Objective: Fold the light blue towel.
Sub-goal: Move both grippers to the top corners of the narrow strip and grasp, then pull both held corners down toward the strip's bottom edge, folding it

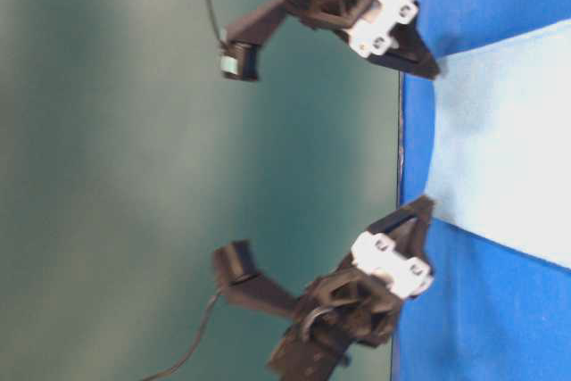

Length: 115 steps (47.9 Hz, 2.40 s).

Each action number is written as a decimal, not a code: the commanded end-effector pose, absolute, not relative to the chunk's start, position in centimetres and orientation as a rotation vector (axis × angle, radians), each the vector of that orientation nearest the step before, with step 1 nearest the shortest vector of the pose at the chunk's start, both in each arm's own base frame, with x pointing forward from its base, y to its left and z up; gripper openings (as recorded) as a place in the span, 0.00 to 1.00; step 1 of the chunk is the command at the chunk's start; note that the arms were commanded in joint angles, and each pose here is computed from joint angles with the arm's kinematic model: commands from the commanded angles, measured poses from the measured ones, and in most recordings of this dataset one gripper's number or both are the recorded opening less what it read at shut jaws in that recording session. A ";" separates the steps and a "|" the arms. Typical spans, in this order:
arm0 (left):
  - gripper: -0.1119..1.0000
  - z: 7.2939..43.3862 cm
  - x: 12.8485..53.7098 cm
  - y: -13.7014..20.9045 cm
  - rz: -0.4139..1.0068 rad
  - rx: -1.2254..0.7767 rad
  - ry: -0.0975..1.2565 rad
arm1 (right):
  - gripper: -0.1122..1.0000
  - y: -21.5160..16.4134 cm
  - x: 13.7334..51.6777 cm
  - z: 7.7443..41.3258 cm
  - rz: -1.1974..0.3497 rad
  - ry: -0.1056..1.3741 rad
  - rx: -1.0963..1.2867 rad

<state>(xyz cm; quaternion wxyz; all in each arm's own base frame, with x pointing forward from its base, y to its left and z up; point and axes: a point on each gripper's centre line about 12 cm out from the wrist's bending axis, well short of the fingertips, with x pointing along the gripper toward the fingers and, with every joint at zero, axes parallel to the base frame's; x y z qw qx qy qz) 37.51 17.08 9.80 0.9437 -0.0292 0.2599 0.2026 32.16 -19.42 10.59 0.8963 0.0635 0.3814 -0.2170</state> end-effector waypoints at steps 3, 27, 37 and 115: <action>0.76 9.3 38.6 18.6 0.437 -0.059 0.507 | 0.61 -20.5 32.7 10.6 -0.461 0.760 0.137; 0.13 7.1 37.9 19.4 0.456 -0.076 0.555 | 0.15 -20.9 32.9 9.9 -0.441 0.777 0.097; 0.13 7.2 37.9 19.3 0.457 -0.084 0.550 | 0.15 -21.3 32.9 10.0 -0.450 0.773 0.098; 0.13 13.8 36.6 2.3 0.043 0.062 0.587 | 0.15 -5.5 32.3 16.4 -0.216 0.823 0.098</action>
